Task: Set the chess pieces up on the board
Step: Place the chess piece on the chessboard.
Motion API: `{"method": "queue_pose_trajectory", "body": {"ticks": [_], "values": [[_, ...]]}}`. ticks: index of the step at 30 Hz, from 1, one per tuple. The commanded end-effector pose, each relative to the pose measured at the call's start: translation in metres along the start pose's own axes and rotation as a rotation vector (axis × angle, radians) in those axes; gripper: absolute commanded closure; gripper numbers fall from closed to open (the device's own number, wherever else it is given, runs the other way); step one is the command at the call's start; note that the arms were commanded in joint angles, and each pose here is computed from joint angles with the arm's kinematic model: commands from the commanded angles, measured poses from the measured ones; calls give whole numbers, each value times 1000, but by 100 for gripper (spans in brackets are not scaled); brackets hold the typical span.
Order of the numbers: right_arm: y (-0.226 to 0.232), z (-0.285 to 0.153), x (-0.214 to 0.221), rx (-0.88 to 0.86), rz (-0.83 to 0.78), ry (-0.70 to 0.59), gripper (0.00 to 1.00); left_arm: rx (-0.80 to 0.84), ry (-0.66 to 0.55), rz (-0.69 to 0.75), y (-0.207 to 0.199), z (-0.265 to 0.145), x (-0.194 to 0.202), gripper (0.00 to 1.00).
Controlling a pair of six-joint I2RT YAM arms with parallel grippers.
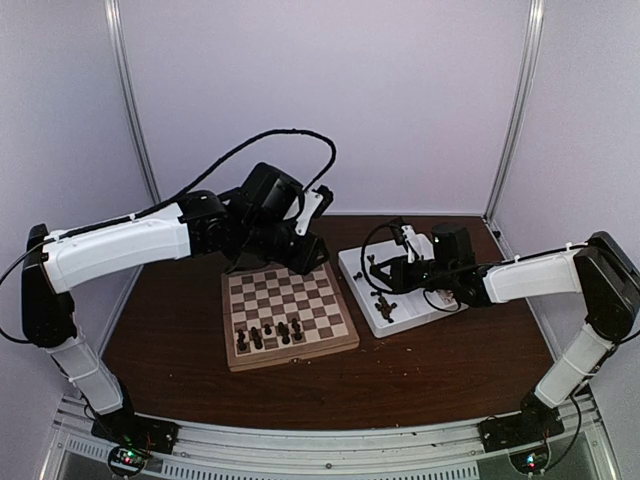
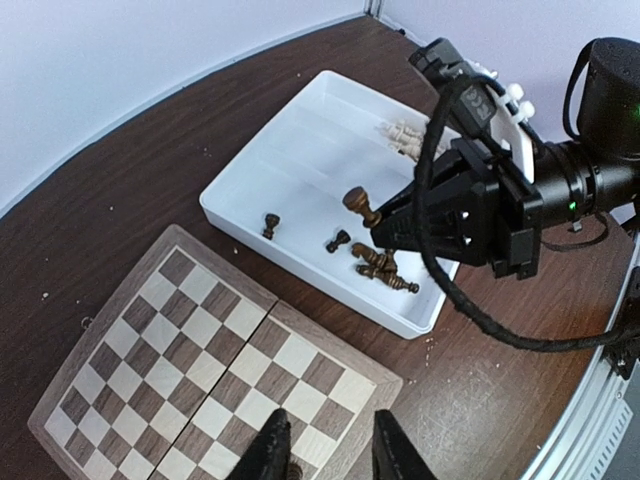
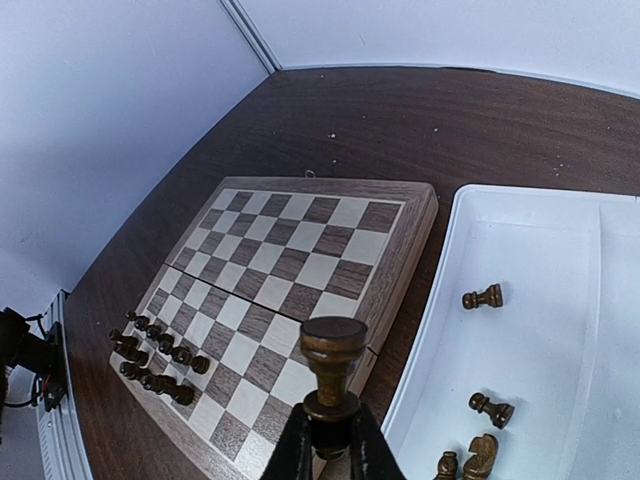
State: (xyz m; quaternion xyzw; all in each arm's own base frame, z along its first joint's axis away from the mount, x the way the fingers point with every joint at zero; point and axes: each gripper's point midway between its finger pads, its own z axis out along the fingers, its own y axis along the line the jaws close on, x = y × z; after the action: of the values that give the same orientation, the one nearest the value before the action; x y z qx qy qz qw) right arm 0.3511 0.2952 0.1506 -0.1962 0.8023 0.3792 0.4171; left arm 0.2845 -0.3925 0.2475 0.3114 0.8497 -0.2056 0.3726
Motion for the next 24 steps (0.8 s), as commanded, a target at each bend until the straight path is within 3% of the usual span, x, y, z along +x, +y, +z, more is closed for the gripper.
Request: {"method": "queue_pose_trajectory", "body": {"ticks": [1, 9, 24], "values": [[-3, -1, -8, 19, -17, -23, 98, 43, -111, -24, -7, -9, -19, 71], [-3, 3, -7, 8, -7, -14, 98, 33, -157, 5, -4, -23, -27, 70], [-6, 9, -1, 13, 17, 19, 98, -36, -220, 39, 17, -46, -4, 62]]}}
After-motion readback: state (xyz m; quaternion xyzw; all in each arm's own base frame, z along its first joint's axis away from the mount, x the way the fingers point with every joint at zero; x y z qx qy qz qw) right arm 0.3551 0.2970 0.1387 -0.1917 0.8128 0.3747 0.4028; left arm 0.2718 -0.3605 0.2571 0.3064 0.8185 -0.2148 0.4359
